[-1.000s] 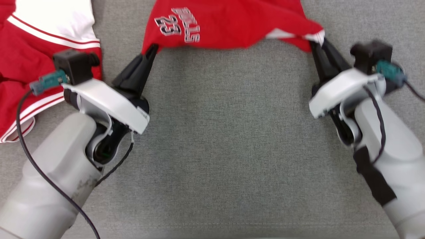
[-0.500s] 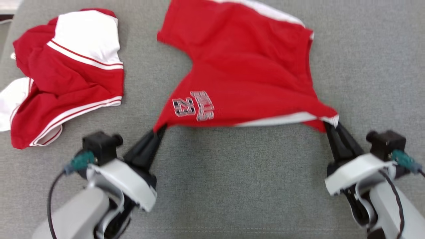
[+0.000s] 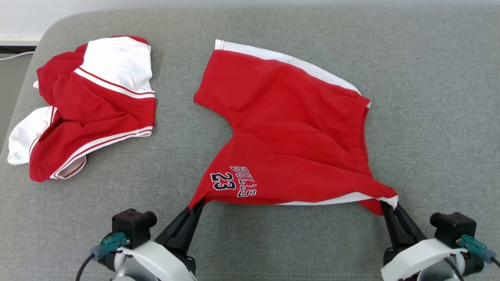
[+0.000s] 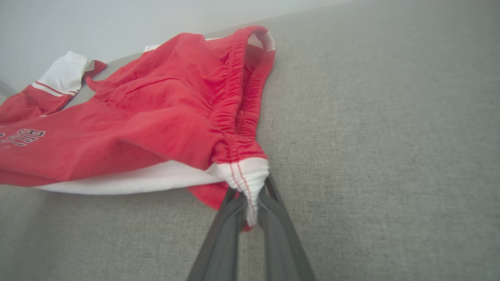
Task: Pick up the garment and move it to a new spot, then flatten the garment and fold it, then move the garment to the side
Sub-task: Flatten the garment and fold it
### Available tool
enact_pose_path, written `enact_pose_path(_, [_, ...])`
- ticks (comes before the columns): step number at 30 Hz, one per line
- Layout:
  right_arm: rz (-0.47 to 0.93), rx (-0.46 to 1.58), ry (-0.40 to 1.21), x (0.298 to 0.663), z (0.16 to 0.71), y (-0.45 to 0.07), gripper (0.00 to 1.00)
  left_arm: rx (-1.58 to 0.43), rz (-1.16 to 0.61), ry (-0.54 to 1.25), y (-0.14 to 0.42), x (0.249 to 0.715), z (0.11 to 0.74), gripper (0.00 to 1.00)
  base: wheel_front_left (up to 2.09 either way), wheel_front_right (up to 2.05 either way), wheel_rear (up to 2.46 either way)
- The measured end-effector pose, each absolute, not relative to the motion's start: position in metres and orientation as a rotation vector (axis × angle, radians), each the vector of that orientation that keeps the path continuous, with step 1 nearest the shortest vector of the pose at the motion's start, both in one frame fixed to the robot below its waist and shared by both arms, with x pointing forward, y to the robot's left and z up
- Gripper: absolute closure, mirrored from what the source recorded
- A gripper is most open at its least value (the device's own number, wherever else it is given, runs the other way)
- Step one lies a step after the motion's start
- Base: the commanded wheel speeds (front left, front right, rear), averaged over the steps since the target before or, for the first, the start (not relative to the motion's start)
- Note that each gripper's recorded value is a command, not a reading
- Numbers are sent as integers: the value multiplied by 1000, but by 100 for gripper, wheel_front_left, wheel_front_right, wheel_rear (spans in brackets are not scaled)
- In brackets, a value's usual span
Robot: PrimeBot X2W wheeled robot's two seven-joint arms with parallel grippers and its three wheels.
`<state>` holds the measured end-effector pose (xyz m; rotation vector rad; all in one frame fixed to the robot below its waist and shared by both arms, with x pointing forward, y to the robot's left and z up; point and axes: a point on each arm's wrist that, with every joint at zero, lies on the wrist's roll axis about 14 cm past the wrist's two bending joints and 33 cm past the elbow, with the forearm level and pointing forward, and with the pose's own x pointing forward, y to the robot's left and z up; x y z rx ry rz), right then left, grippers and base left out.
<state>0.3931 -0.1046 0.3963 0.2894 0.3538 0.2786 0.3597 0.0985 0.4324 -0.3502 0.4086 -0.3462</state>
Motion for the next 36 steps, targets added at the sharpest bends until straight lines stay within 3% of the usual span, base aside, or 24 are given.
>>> enact_pose_path(22, [213, 269, 457, 351, 378, -117, 100, -423, -267, 489, 103, 325, 419, 100, 0, 0, 0])
enact_pose_path(31, [208, 321, 444, 354, 382, -111, 100, -375, -237, 434, 117, 342, 426, 100, 0, 0, 0])
enact_pose_path(36, [217, 375, 401, 372, 391, -102, 100, -321, -266, 385, 122, 376, 437, 100, 0, 0, 0])
